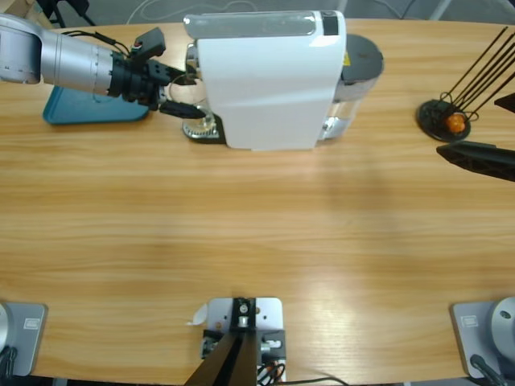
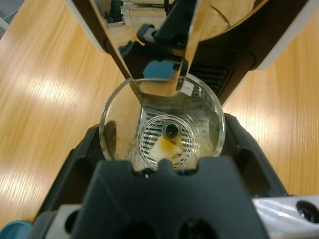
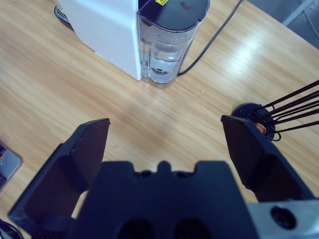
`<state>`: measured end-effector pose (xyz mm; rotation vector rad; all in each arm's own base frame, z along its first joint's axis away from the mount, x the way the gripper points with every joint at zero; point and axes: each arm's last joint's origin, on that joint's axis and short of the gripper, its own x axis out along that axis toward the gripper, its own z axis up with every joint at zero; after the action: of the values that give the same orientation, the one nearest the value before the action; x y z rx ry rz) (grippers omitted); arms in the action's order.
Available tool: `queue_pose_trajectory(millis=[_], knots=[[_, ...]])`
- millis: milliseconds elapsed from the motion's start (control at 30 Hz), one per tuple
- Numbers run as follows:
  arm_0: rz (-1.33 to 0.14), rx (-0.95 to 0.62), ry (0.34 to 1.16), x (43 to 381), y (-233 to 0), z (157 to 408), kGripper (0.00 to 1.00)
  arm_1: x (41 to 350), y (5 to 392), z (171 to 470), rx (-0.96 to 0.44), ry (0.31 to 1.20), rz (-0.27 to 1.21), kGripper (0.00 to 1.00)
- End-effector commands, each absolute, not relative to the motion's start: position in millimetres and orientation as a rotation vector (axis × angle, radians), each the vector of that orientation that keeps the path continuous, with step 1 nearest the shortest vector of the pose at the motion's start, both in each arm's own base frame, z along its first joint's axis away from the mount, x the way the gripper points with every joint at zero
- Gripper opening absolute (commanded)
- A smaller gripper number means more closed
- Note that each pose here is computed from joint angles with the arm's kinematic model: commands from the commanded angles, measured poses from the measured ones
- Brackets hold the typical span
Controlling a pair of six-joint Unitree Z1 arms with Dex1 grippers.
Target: Pour coffee
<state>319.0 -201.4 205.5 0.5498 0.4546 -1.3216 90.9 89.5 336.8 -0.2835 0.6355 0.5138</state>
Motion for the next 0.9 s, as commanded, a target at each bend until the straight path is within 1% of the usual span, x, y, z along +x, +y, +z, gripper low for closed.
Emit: queue_pose_trajectory(millis=[33, 267, 467, 567, 667, 733, 800, 900], knots=[[-1.319, 0.523, 0.535, 325.4, -205.3, 185.0, 1.0, 95.4, 91.4, 328.5, -0.316, 0.666, 0.492, 1.0], [-1.319, 0.51, 0.538, 324.6, -203.5, 186.0, 1.0, 94.9, 90.6, 330.2, -0.313, 0.661, 0.491, 1.0], [-1.308, 0.448, 0.558, 320.1, -180.2, 188.1, 1.0, 94.8, 90.4, 332.1, -0.312, 0.66, 0.49, 1.0], [-1.325, 0.419, 0.544, 318.5, -174.7, 191.4, 1.0, 93.6, 88.9, 334.3, -0.319, 0.668, 0.489, 1.0], [-1.33, 0.41, 0.549, 314.2, -171.8, 191.8, 1.0, 93.1, 88.0, 338.2, -0.321, 0.667, 0.485, 1.0], [-1.33, 0.408, 0.555, 305.5, -167.7, 193.6, 1.0, 93.5, 88.5, 340.7, -0.317, 0.661, 0.487, 1.0], [-1.32, 0.403, 0.559, 291.5, -157.8, 198.7, 1.0, 94.5, 89.7, 344.0, -0.314, 0.655, 0.489, 1.0], [-1.298, 0.398, 0.532, 253.5, -136.5, 217.6, 1.0, 99.7, 96.6, 351.3, -0.306, 0.65, 0.498, 1.0]])
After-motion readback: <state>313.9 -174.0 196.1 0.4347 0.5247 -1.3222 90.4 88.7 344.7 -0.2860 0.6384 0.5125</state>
